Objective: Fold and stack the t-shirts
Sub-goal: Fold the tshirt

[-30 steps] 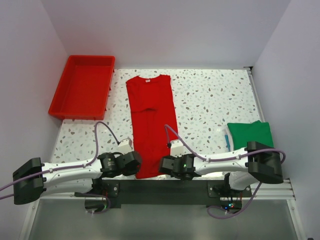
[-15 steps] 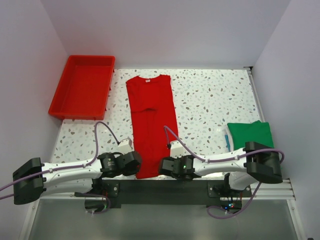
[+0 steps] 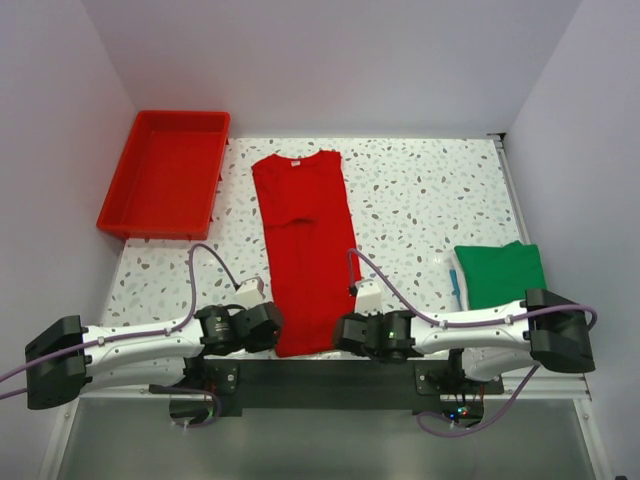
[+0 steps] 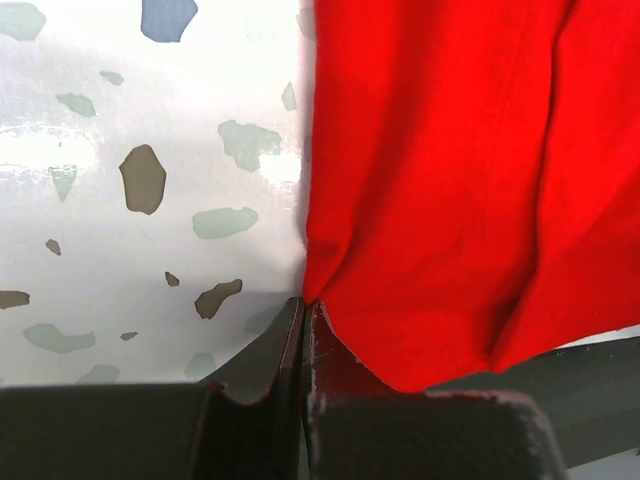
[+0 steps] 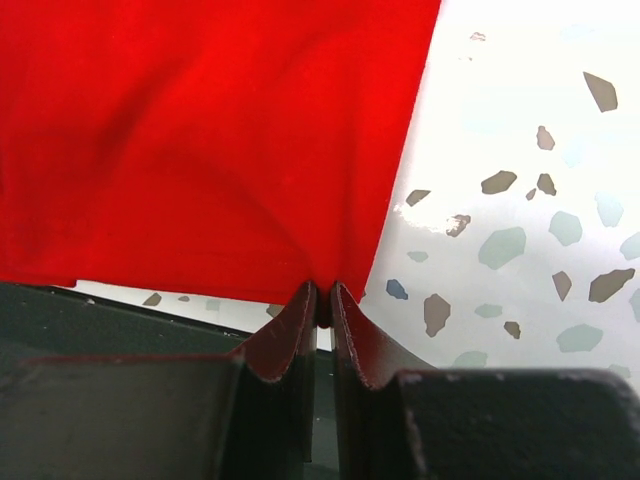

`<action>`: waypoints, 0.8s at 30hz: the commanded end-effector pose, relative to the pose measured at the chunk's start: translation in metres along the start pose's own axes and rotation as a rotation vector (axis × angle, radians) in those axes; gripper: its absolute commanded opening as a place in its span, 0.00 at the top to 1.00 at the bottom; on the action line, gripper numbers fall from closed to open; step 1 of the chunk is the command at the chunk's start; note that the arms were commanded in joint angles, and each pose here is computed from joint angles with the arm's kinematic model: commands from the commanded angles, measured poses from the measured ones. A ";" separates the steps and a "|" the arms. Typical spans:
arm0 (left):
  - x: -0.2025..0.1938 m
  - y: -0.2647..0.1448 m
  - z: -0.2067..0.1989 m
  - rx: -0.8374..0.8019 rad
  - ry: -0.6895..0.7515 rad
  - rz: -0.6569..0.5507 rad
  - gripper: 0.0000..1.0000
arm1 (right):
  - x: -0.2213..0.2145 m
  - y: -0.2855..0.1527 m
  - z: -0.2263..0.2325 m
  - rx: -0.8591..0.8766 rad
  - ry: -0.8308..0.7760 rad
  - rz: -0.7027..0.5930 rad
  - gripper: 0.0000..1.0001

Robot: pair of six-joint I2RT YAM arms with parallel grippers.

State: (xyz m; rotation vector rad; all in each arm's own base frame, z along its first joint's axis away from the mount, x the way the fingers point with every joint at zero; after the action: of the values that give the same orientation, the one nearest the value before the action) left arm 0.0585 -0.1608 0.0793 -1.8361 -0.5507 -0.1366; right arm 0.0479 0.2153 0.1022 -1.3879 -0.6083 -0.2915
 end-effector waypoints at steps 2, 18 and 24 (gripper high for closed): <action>-0.011 0.002 0.029 0.131 0.052 0.057 1.00 | -0.001 -0.004 -0.009 -0.011 0.012 -0.012 0.87; -0.011 0.001 0.029 0.125 0.055 0.061 1.00 | -0.004 -0.010 -0.015 0.017 0.028 0.007 0.84; -0.011 0.001 0.030 0.122 0.055 0.060 1.00 | -0.005 -0.011 -0.018 0.016 0.034 0.006 0.84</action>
State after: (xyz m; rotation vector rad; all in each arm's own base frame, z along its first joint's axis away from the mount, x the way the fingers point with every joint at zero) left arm 0.0559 -0.1605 0.0803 -1.8473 -0.5329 -0.1275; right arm 0.0428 0.2007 0.1067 -1.3562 -0.5872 -0.2789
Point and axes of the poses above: each gripper's point midway between its finger pads, its own y axis out along the fingers, its own z axis along the line the jaws close on, x = y × z, the point moved 8 cm from there along -y, back along the fingers, and after that the axes turned 1 degree about -y, right-handed, at the moved point
